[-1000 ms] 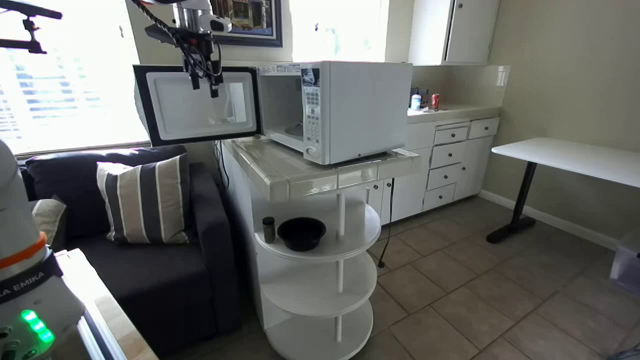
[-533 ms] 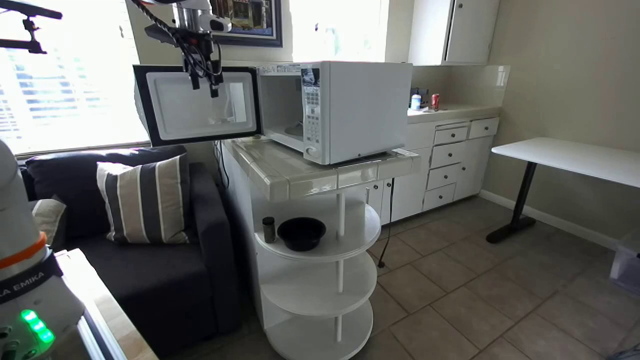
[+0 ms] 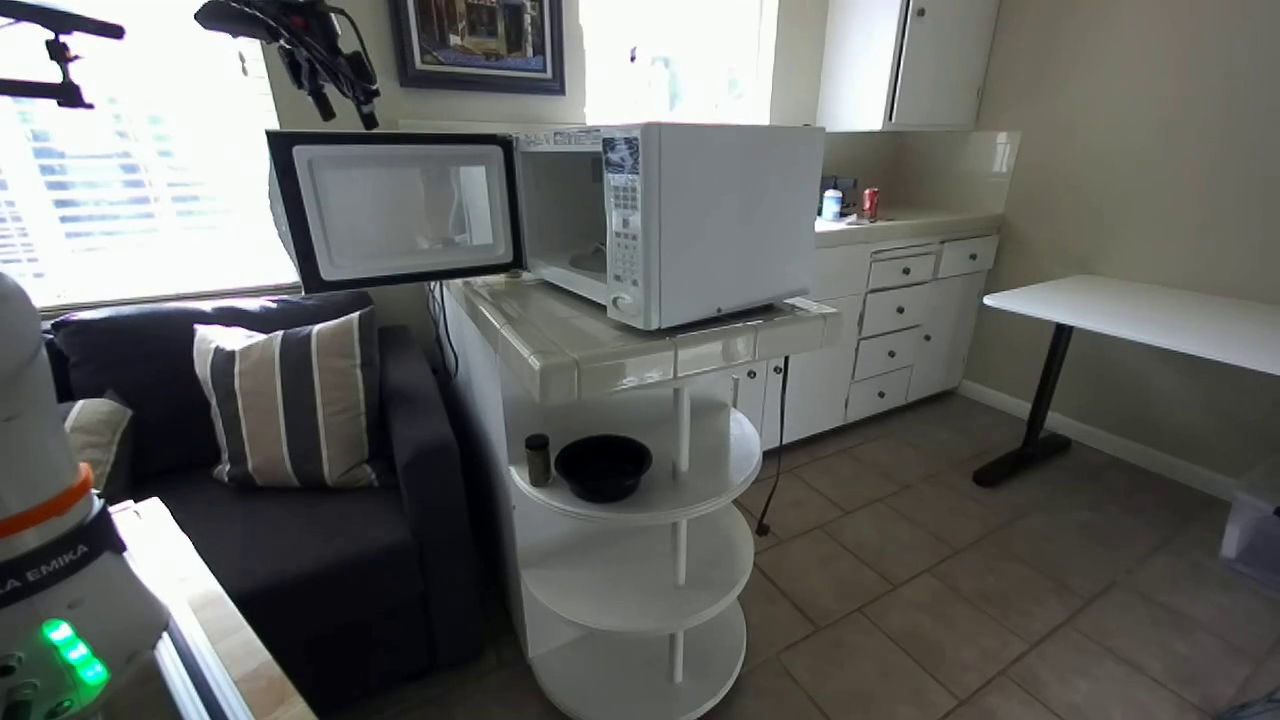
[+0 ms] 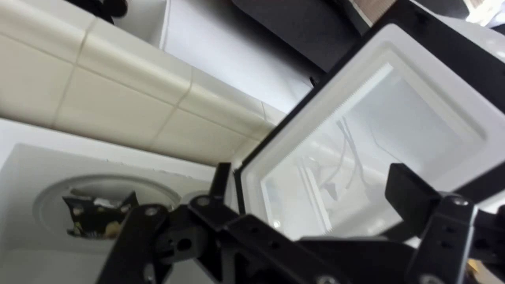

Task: Close the microwave

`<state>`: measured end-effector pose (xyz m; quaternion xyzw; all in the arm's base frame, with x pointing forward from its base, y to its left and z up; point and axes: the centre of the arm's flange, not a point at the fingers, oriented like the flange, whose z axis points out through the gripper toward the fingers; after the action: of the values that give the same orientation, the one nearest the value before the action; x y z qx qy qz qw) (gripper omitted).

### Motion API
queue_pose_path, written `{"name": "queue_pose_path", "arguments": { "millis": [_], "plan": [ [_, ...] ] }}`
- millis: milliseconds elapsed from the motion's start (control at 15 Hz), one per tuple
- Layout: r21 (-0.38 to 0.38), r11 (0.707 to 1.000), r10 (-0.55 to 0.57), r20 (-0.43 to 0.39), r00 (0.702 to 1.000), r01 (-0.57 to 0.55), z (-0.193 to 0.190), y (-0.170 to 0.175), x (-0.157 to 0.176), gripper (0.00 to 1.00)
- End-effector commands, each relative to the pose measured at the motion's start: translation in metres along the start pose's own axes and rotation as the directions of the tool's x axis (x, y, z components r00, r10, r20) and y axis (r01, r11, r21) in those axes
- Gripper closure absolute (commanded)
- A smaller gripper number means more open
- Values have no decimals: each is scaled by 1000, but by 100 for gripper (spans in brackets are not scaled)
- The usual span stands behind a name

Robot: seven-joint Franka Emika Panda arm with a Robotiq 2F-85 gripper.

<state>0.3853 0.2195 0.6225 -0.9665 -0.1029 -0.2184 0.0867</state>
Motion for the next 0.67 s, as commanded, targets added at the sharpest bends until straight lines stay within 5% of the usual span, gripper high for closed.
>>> {"name": "queue_pose_path", "arguments": {
  "millis": [0, 67, 267, 600],
  "plan": [
    [-29, 994, -111, -181, 977, 108, -31, -67, -1, 25],
    [-35, 988, -154, -226, 962, 150, -40, -87, 1, 26],
    [-63, 952, -305, -298, 904, 300, -49, -143, 14, 51],
    [-145, 876, -482, -242, 842, 460, -25, -203, 25, 89]
  ]
}}
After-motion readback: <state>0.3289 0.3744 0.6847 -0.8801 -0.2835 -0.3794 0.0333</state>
